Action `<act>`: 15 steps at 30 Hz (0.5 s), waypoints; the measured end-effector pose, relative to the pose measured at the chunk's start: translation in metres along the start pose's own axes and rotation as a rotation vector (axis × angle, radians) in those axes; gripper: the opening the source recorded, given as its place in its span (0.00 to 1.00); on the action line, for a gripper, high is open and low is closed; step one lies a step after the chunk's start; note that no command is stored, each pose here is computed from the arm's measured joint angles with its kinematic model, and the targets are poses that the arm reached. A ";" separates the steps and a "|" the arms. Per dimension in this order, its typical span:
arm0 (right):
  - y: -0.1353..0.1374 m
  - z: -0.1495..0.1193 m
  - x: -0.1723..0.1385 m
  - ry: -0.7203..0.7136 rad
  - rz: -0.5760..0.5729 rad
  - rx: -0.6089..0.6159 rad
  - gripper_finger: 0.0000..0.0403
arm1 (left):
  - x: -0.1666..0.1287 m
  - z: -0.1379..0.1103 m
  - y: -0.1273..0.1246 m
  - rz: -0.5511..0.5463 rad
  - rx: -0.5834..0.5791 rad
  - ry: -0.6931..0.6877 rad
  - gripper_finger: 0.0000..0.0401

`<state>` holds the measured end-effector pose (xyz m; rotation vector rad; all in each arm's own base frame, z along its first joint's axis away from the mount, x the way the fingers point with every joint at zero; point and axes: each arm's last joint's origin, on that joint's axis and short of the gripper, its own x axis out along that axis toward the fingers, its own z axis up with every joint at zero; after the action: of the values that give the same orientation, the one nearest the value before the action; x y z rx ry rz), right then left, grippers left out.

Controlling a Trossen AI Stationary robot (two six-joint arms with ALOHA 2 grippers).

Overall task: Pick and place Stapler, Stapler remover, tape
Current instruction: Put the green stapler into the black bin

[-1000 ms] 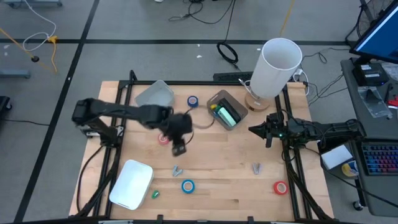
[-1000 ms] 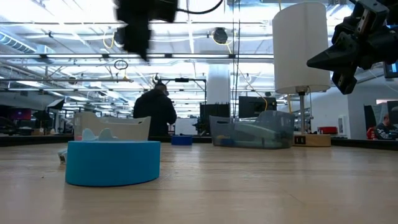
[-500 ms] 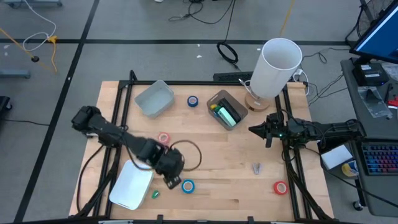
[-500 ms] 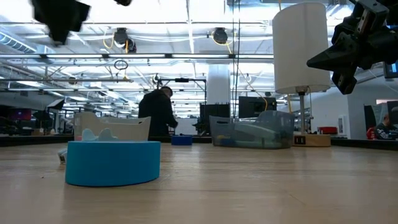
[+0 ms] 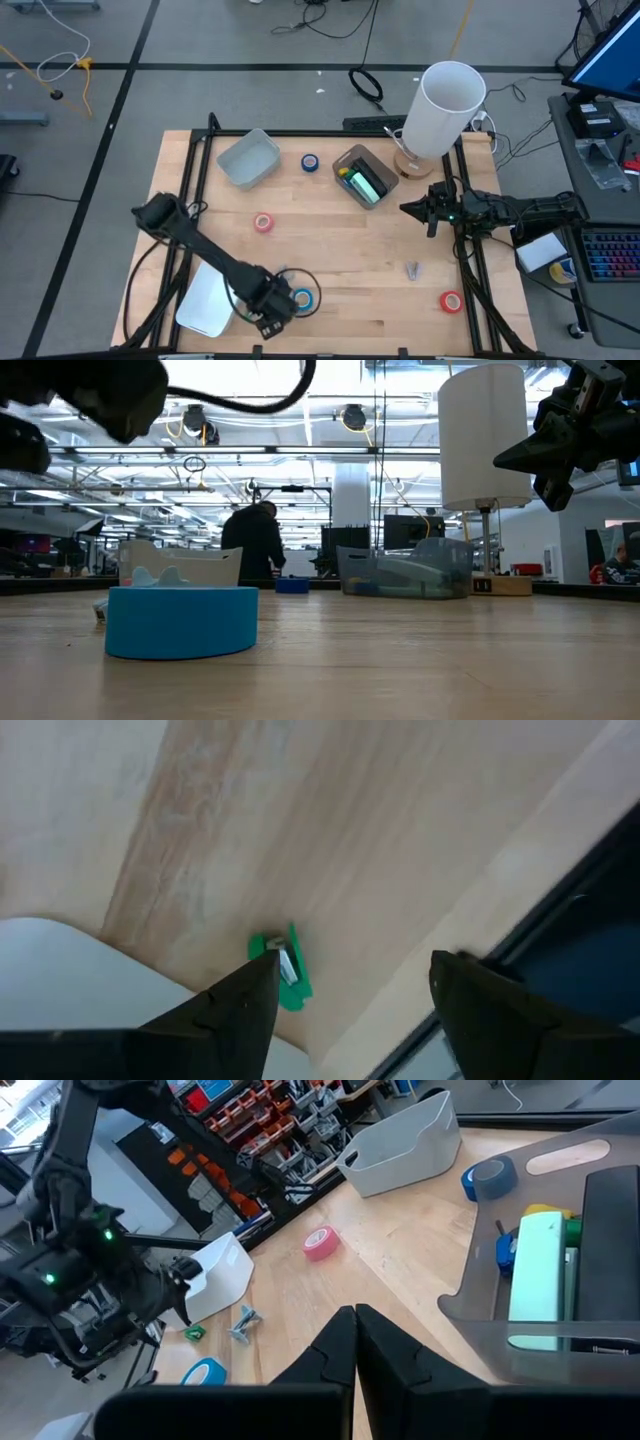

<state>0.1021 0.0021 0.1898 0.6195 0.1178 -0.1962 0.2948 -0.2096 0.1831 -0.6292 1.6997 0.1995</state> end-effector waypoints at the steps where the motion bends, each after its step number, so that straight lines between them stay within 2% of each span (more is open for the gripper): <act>1: 0.000 0.000 0.000 0.000 0.001 0.000 0.01 | 0.004 -0.001 0.000 0.010 -0.001 0.012 0.64; 8: 0.000 0.000 0.000 0.001 0.001 0.000 0.01 | 0.012 -0.005 0.003 0.089 -0.011 0.048 0.64; 12: 0.000 0.000 0.000 0.001 0.001 0.000 0.01 | 0.012 -0.005 0.008 0.144 -0.027 0.024 0.64; 15: 0.000 0.000 0.000 0.001 0.001 0.000 0.01 | 0.013 -0.004 0.007 0.134 -0.002 0.018 0.64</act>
<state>0.1021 0.0022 0.1898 0.6200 0.1184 -0.1946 0.2862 -0.2094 0.1706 -0.5202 1.7611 0.2912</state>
